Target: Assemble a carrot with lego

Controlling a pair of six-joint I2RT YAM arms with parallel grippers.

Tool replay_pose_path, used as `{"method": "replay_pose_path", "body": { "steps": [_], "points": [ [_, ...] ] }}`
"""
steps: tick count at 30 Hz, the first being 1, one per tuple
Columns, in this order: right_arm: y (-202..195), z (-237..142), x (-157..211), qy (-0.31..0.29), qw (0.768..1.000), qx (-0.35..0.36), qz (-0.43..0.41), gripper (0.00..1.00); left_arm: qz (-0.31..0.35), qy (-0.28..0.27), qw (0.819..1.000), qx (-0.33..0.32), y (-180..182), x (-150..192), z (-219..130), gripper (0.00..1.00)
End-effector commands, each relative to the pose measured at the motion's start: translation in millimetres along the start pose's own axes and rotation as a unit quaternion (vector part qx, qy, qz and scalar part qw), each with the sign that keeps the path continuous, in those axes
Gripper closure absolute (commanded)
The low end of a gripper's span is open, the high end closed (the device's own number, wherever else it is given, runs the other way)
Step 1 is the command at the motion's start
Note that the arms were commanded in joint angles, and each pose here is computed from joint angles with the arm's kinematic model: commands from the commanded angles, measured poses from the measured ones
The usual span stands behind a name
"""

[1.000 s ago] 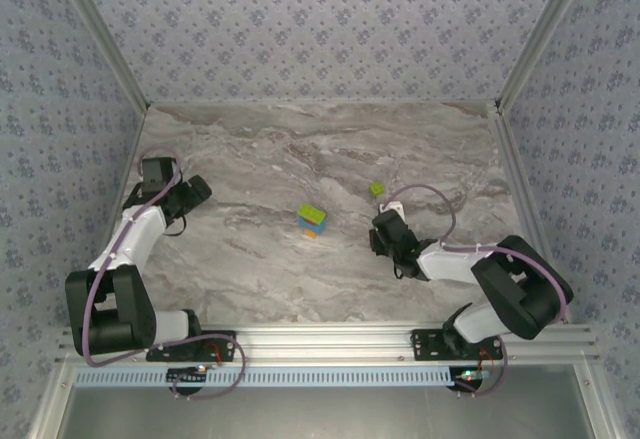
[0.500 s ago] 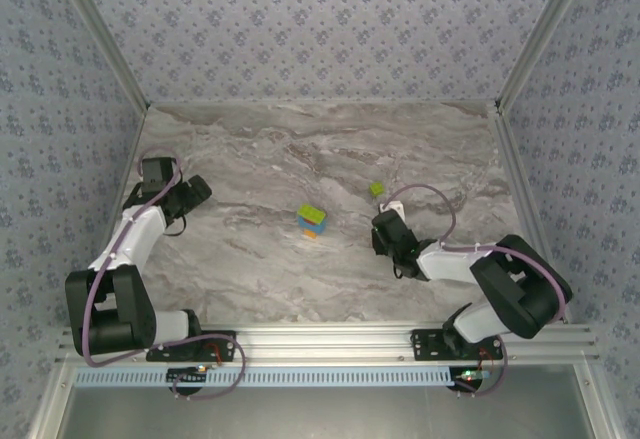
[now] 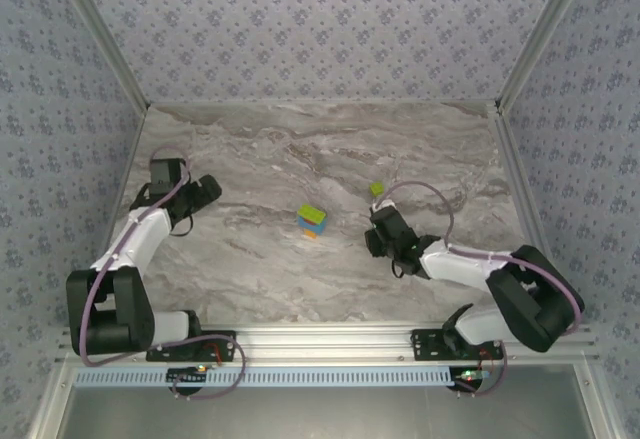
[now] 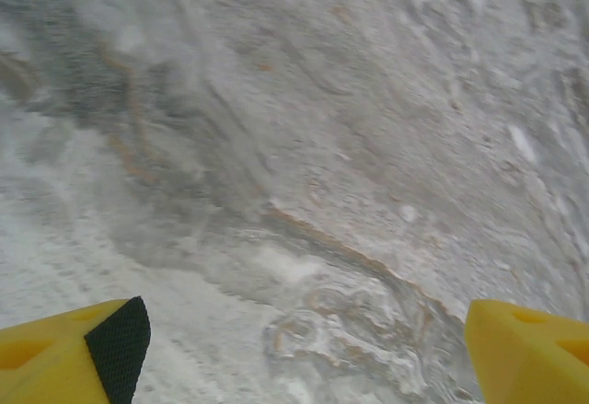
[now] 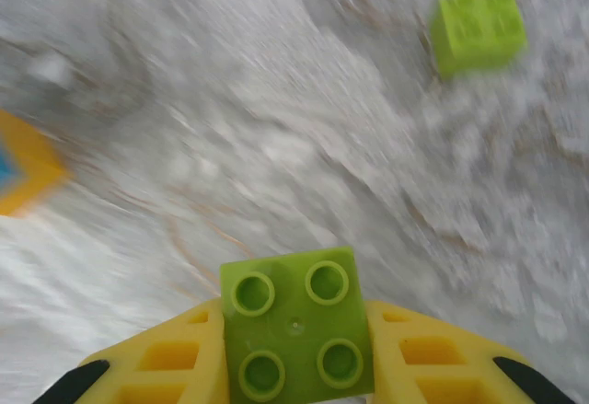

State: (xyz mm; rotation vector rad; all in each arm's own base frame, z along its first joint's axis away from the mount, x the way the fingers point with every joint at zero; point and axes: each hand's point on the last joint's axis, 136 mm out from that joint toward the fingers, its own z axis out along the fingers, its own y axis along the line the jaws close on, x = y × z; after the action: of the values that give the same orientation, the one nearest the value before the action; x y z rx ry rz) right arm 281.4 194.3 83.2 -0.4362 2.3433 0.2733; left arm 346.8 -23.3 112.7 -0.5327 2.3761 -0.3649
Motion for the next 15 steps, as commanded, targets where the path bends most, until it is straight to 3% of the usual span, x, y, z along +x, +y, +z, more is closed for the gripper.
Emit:
{"method": "replay_pose_path", "body": {
  "steps": [1, 5, 10, 15],
  "points": [
    [25.5, -27.0, -18.0, 0.020, 0.994, -0.074, -0.072, 0.72, 0.057, -0.043, 0.994, 0.088, -40.1, -9.2, -10.2, 0.10],
    [42.4, -41.5, -29.9, 0.042, 0.984, -0.124, -0.123, 0.71, 0.118, -0.049, 0.973, 0.193, -83.5, 3.5, -18.2, 0.10],
    [43.4, -39.1, -40.3, 0.052, 0.982, -0.123, -0.135, 0.71, 0.176, -0.015, 0.936, 0.305, -124.4, 27.4, -24.4, 0.10],
    [44.9, -36.2, -44.1, 0.053, 0.982, -0.128, -0.132, 0.72, 0.241, 0.011, 0.910, 0.337, -145.8, 64.4, -35.5, 0.09]
  ]
}}
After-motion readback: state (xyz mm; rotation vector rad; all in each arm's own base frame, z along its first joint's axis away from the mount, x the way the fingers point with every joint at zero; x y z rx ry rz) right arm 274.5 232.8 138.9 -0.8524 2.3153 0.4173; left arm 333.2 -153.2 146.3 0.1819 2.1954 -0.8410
